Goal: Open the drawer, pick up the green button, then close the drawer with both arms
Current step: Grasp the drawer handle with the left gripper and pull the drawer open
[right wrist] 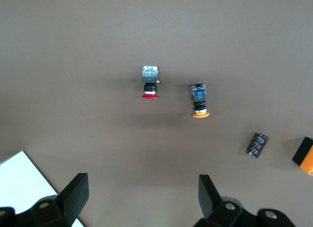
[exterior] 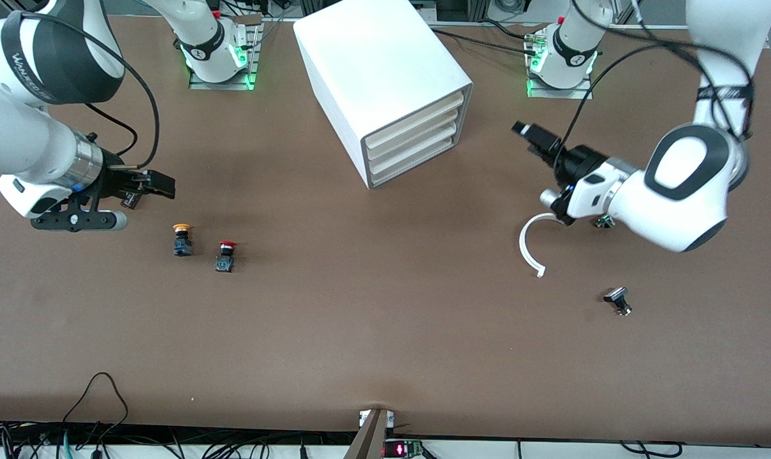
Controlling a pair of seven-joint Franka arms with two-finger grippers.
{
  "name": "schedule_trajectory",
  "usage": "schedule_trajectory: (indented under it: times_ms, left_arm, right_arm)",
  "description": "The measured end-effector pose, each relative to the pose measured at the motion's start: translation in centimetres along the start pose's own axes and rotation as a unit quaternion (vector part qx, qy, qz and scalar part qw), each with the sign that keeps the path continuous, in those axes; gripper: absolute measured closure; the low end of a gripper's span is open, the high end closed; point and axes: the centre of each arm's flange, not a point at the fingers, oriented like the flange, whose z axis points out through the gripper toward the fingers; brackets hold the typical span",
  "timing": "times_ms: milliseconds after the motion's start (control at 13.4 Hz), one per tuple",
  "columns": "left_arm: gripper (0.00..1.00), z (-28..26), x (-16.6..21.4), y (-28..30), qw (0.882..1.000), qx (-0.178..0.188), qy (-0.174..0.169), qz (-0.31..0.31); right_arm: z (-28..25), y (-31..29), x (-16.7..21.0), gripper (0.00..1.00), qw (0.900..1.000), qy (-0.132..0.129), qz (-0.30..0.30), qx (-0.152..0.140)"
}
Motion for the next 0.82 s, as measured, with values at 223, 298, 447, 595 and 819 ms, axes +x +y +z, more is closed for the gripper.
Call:
schedule_trajectory:
  times_ms: [223, 298, 447, 595, 819]
  left_arm:
    - [0.0, 3.5, 4.9, -4.9, 0.998, -0.011, 0.026, 0.062]
    - [0.0, 5.0, 5.8, -6.1, 0.996, -0.021, 0.028, 0.088]
    - [0.0, 7.4, 6.6, -8.6, 0.987, -0.059, 0.044, 0.142]
    - [0.01, 9.9, 6.9, -11.4, 0.976, -0.094, 0.072, 0.182]
    - [0.01, 14.2, 6.8, -13.2, 0.969, -0.122, 0.072, 0.2]
  right_arm:
    - [1.6, -2.1, 0.6, 0.0, 1.0, -0.002, 0.017, -0.002]
    - [2.1, -2.6, 0.9, 0.0, 1.0, -0.002, 0.021, 0.001]
    - [3.1, -3.4, 1.3, 0.0, 0.999, -0.008, 0.043, 0.009]
    - [3.9, -4.5, 1.4, 0.0, 0.998, -0.012, 0.061, 0.011]
    - [4.6, -6.2, 1.4, 0.0, 0.997, -0.01, 0.069, 0.011]
